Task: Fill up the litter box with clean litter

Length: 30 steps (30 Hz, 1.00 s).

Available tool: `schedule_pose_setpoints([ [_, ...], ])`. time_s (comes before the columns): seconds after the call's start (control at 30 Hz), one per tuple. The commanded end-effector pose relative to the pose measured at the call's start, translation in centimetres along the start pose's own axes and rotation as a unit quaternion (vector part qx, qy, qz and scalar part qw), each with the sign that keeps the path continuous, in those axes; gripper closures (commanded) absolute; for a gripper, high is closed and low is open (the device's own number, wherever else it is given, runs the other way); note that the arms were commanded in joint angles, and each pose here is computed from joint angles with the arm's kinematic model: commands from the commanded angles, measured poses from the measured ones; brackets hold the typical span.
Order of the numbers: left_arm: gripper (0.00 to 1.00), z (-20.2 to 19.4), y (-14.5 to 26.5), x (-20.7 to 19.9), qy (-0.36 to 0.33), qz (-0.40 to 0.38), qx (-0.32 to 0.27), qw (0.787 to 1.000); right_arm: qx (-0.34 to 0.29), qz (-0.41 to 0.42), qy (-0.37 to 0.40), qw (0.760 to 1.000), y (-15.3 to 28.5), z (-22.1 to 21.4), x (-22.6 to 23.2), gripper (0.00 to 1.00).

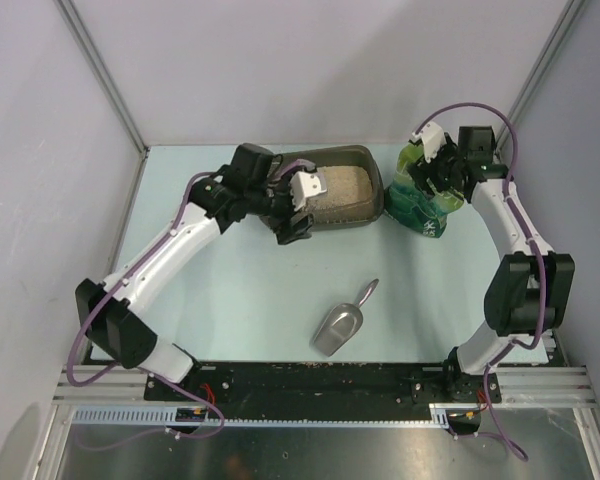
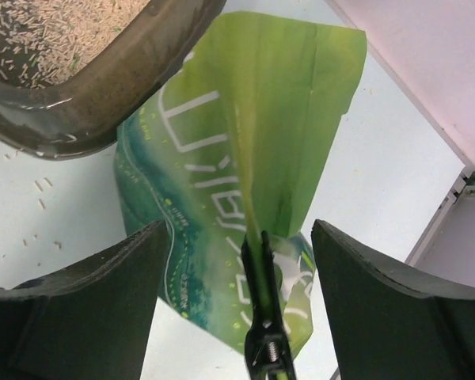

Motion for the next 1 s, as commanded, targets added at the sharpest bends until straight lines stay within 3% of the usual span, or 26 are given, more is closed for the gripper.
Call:
schedule_pose_setpoints([
  [0.0,0.12,-2.1,0.4,-1.1,0.036,0.004,0.021,0.999,-0.022,-0.013,0.031,0.999,-0.5,1.1,-2.0,0.26],
  [0.17,0.13,-2.5,1.3,-1.0,0.039,0.024,0.023,0.999,-0.015,0.017,0.023,0.999,-2.4,0.8,-2.3,0.39],
  [0.27,0.13,-2.1,1.7,-0.8,0.036,0.032,0.018,0.999,-0.006,0.045,0.025,0.999,-3.1,0.8,-2.7,0.61],
  [0.3,0.13,-1.9,1.8,-0.8,0.034,0.033,0.014,0.999,-0.002,0.054,0.028,0.998,-3.0,0.8,-2.7,0.77],
  [0.4,0.13,-1.8,1.7,-0.7,0.035,0.032,0.014,0.999,0.016,0.088,0.03,0.996,-1.6,-0.1,-2.7,1.0],
  [0.67,0.14,-1.9,1.0,-0.7,0.053,0.014,0.016,0.998,-0.013,0.152,-0.012,0.988,6.1,-1.2,-0.7,1.0],
  [0.83,0.14,-2.0,0.5,-0.2,0.055,0.019,0.022,0.998,-0.03,0.161,0.047,0.985,9.1,1.1,2.9,1.0],
  [0.97,0.14,-2.3,0.1,0.2,0.064,0.019,0.028,0.997,-0.053,0.193,0.094,0.975,8.5,4.0,5.9,1.0],
])
Point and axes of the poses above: each gripper's point midway between its finger pads, its own y axis back along the fingers, its own x axis along the line the jaws close on, z = x × y, the point moved 9 cm from there along y, back along the fingers, and after that the axes turned 14 degrees about y, right-handed, at the moved point
